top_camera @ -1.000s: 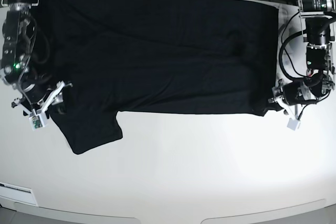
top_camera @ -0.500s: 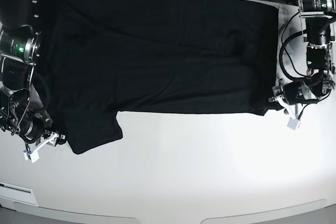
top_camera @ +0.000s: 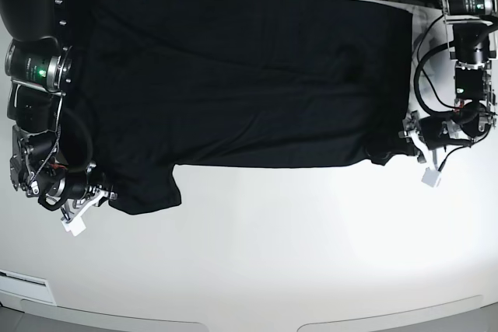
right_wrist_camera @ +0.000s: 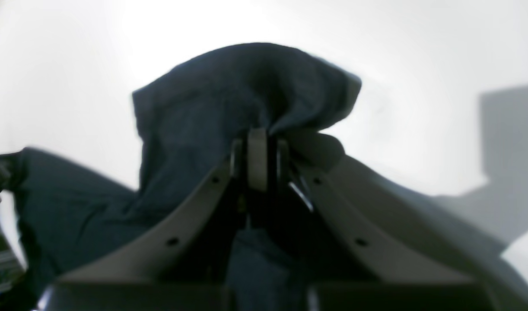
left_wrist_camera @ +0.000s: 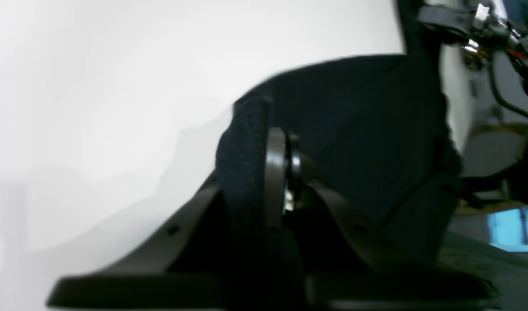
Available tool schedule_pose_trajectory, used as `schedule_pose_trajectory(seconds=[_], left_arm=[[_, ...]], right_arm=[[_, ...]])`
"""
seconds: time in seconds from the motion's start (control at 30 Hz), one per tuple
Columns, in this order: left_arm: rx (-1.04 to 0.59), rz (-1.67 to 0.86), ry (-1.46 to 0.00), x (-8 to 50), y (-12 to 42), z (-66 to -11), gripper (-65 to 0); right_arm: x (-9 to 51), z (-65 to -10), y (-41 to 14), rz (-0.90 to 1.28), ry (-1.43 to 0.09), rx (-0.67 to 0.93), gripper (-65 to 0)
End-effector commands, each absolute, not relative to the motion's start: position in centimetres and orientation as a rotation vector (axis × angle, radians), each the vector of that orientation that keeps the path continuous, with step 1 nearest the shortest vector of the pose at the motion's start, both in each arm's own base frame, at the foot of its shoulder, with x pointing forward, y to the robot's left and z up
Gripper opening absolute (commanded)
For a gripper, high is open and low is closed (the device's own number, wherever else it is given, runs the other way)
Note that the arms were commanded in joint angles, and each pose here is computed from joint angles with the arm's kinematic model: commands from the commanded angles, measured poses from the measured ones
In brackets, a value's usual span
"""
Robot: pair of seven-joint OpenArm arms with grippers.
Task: Fold the T-shirt properly
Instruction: 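Move both grippers to the hem corners of the shirt and grasp, then fold the hem up over the collar with both grippers, then release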
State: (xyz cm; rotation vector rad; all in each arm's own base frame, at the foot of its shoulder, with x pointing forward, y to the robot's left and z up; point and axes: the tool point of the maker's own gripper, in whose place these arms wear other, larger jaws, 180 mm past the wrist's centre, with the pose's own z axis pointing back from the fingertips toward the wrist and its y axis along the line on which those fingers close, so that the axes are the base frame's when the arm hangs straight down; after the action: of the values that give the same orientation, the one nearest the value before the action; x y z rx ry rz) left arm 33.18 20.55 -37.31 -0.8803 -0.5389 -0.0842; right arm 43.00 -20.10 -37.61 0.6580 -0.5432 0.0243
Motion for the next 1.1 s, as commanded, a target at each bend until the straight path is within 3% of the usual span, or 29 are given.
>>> schedule_pose_trajectory(seconds=[0.0, 0.17, 0.33, 0.7, 0.87, 1.07], left_arm=[[-0.880, -0.095, -0.505, 32.9, 20.4, -37.4, -65.0], [-0.950, -0.182, -0.538, 33.4, 18.6, -34.3, -65.0], [-0.916, -0.381, -0.524, 32.5, 16.6, -32.0, -65.0], [-0.783, -0.748, -0.588, 27.9, 14.2, -27.2, -65.0], [-0.698, -0.841, -0.516, 24.6, 15.5, -27.1, -65.0], [-0.639, -0.864, -0.443, 23.0, 17.4, -27.5, -65.0]], right_arm=[[45.4, -33.8, -20.7, 0.048, -0.651, 0.671, -65.0], [43.6, -32.8, -20.3, 0.091, -0.605, 0.745, -65.0], [39.6, -31.4, -19.3, 0.258, -0.588, 0.772, -65.0], [29.1, -25.9, -18.2, 0.660, -0.775, 0.513, -65.0], [25.2, -26.8, -19.5, 0.646, -0.718, 0.474, -65.0], [21.4, -29.5, -21.6, 0.649, -0.541, 0.432, -65.0]])
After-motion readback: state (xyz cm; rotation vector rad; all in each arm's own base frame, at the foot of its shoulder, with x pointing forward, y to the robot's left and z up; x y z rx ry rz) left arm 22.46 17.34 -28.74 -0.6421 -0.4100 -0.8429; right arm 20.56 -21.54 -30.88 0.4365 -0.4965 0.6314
